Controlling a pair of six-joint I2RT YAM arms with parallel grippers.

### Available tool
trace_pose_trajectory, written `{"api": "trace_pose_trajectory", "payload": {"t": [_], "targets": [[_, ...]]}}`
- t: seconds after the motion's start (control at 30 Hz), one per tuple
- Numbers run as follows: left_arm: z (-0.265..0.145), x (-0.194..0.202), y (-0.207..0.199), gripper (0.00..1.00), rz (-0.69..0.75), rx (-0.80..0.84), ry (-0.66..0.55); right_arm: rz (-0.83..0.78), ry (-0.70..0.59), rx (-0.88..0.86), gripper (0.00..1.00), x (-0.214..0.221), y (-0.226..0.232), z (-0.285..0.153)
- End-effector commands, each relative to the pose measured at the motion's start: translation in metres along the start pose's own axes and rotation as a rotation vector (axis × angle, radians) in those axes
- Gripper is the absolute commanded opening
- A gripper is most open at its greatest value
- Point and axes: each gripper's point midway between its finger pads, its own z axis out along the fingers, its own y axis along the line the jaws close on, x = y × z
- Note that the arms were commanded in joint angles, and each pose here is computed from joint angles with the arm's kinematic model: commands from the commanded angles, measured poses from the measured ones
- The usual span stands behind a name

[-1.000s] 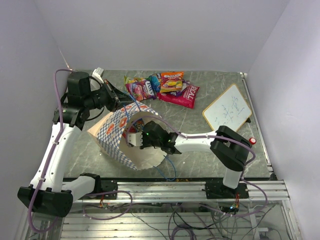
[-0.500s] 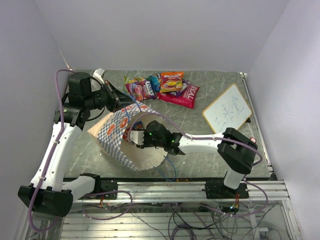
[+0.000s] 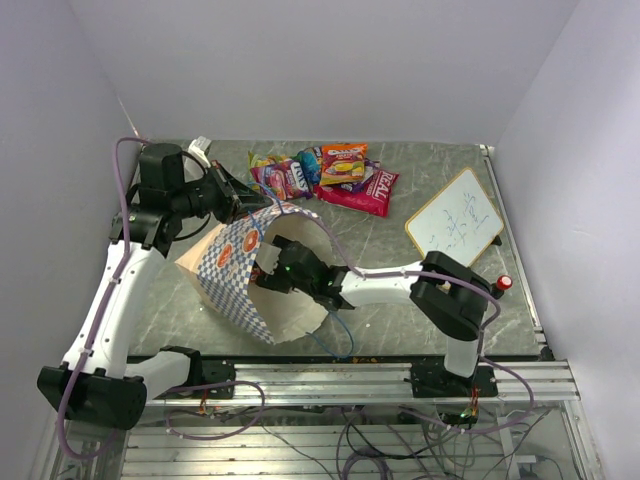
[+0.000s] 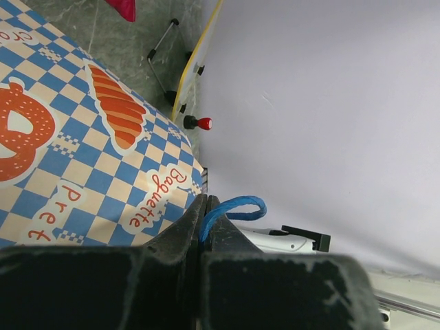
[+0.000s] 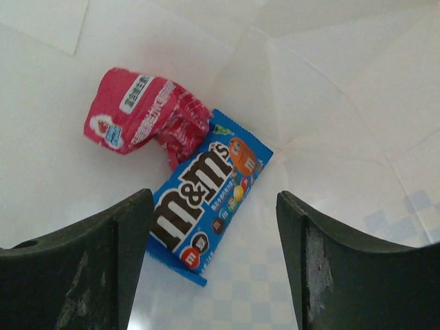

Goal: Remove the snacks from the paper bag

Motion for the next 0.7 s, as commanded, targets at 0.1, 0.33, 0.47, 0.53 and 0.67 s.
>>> {"api": "trace_pose_trajectory", "payload": {"t": [0.1, 0.33, 0.47, 0.53, 0.67], "targets": [[-0.001, 0.002, -0.008, 0.07, 0.023, 0.015, 0.020, 0.126, 0.013, 0.046, 0.73, 0.005, 0.009, 0.026], [0.000, 0.001, -0.007, 0.07, 0.032, 0.000, 0.026, 0.094, 0.120, 0.030, 0.63, 0.041, 0.020, 0.035], [0.001, 0.001, -0.005, 0.07, 0.029, 0.002, 0.027, 0.066, 0.135, -0.005, 0.38, 0.044, 0.024, 0.030], [0.002, 0.001, -0.003, 0.07, 0.031, -0.003, 0.027, 0.059, 0.116, -0.011, 0.30, 0.034, 0.022, 0.023], [0.004, -0.001, 0.002, 0.07, 0.031, -0.015, 0.031, 0.039, 0.114, -0.034, 0.16, 0.028, 0.022, 0.013]]}}
